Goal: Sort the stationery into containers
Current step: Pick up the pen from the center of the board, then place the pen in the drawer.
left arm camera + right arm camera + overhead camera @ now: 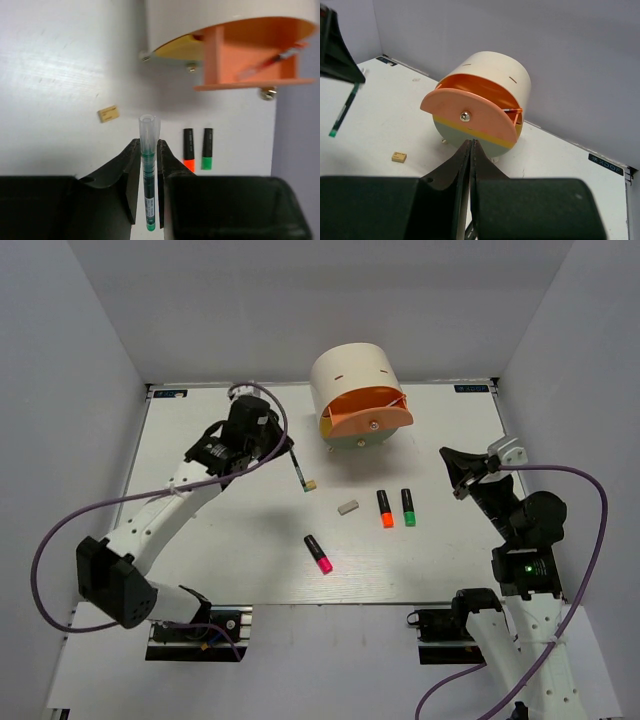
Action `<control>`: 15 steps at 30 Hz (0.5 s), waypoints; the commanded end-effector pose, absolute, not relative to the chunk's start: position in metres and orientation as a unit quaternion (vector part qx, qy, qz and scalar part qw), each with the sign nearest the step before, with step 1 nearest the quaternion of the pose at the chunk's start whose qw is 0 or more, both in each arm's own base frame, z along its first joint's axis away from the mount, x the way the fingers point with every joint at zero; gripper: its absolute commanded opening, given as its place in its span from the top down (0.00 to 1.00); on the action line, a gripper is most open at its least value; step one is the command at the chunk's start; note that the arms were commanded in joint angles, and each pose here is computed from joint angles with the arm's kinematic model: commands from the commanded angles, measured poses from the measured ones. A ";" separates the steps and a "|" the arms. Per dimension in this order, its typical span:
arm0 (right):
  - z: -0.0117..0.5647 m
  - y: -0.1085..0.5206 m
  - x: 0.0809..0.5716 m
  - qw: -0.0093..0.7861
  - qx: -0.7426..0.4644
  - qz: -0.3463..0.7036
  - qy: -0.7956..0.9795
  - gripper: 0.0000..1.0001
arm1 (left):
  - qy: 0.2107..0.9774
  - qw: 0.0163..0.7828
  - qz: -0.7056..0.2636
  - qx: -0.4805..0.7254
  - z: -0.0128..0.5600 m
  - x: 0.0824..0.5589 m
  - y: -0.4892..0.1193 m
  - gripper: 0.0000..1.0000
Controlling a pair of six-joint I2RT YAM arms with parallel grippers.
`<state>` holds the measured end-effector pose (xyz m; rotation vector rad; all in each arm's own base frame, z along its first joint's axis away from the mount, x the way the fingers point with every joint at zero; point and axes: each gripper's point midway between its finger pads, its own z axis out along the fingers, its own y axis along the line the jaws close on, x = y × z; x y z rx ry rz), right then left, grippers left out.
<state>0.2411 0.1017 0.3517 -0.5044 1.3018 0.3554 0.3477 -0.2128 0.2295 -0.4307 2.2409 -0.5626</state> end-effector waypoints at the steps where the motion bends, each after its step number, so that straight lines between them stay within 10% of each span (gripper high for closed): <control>1: 0.357 0.100 0.244 0.758 -0.226 0.159 0.590 0.94 | 0.840 0.467 -0.274 -0.038 0.285 0.352 -0.232 1.00; 15: 0.351 0.099 0.250 0.753 -0.226 0.156 0.598 0.94 | 0.576 0.705 -0.313 0.268 0.457 0.370 -0.290 1.00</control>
